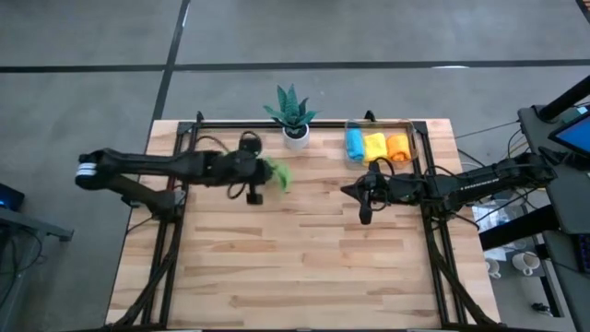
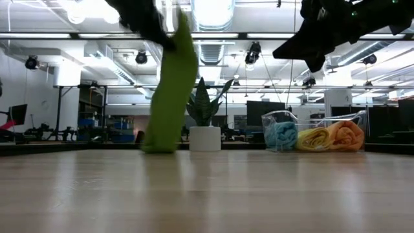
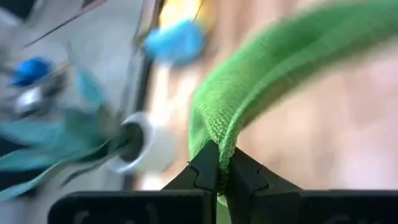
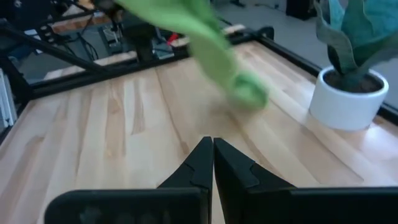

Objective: Roll microfiber towels into tight, uniform cylinder then place into a basket
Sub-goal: Fold the green microfiber cloth

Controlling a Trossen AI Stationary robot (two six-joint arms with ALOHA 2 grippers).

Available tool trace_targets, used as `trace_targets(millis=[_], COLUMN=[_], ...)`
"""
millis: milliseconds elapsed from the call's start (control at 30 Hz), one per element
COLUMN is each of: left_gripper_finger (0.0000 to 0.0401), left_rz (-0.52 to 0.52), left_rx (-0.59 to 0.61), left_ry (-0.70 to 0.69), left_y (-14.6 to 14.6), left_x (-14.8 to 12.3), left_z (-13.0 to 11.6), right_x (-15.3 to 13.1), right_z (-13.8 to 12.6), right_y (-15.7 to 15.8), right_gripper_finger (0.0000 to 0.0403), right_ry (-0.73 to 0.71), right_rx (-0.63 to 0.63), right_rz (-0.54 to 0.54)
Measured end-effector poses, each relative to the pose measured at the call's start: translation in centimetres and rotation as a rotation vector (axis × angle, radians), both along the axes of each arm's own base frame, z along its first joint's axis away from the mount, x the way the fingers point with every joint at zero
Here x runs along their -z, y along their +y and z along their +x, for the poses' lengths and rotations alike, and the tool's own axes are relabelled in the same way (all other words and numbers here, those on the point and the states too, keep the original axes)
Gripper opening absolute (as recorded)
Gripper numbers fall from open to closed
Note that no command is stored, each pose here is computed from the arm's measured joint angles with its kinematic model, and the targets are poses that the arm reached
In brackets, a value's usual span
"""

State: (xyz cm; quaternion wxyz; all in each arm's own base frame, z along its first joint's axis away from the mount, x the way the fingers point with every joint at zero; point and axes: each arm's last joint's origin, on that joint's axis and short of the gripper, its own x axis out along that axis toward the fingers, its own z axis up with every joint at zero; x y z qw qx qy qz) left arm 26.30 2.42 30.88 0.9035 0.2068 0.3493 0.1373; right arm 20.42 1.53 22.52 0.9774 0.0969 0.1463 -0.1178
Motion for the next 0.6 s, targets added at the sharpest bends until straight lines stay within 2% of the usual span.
trace_targets(millis=[133, 200, 267, 333, 467, 533, 600], left_gripper_finger=[0.0000, 0.0000, 0.0000, 0.0000, 0.0000, 0.0000, 0.0000], left_rz=[-0.268, -0.396, -0.476, -0.489, -0.448, -0.410, -0.365], left_rx=[0.077, 0.123, 0.143, 0.129, -0.005, -0.023, -0.009], left_ry=[-0.155, -0.172, -0.131, -0.049, 0.239, 0.385, 0.470], left_y=[-1.8, -2.1, -2.4, -2.4, -1.4, -1.1, -1.1], left_x=[-2.4, -3.0, -3.1, -3.5, -3.6, -3.7, -4.3], left_z=[-0.8, -0.5, 0.1, 1.0, 3.2, 4.5, 6.1], right_x=[-0.2, -0.1, 0.1, 0.4, 0.6, 0.5, 0.4], right_z=[0.4, 0.8, 1.2, 1.5, 2.4, 2.9, 3.4], right_y=[0.0, 0.1, 0.1, 0.2, 0.3, 0.3, 0.4], right_gripper_finger=[0.0009, 0.0009, 0.0009, 0.0009, 0.0009, 0.0009, 0.0009], right_ry=[-0.033, -0.049, -0.050, -0.040, -0.016, -0.009, -0.001], right_rx=[-0.009, -0.014, -0.018, -0.022, -0.028, -0.033, -0.037], right_rz=[-0.023, -0.037, -0.052, -0.066, -0.086, -0.102, -0.117])
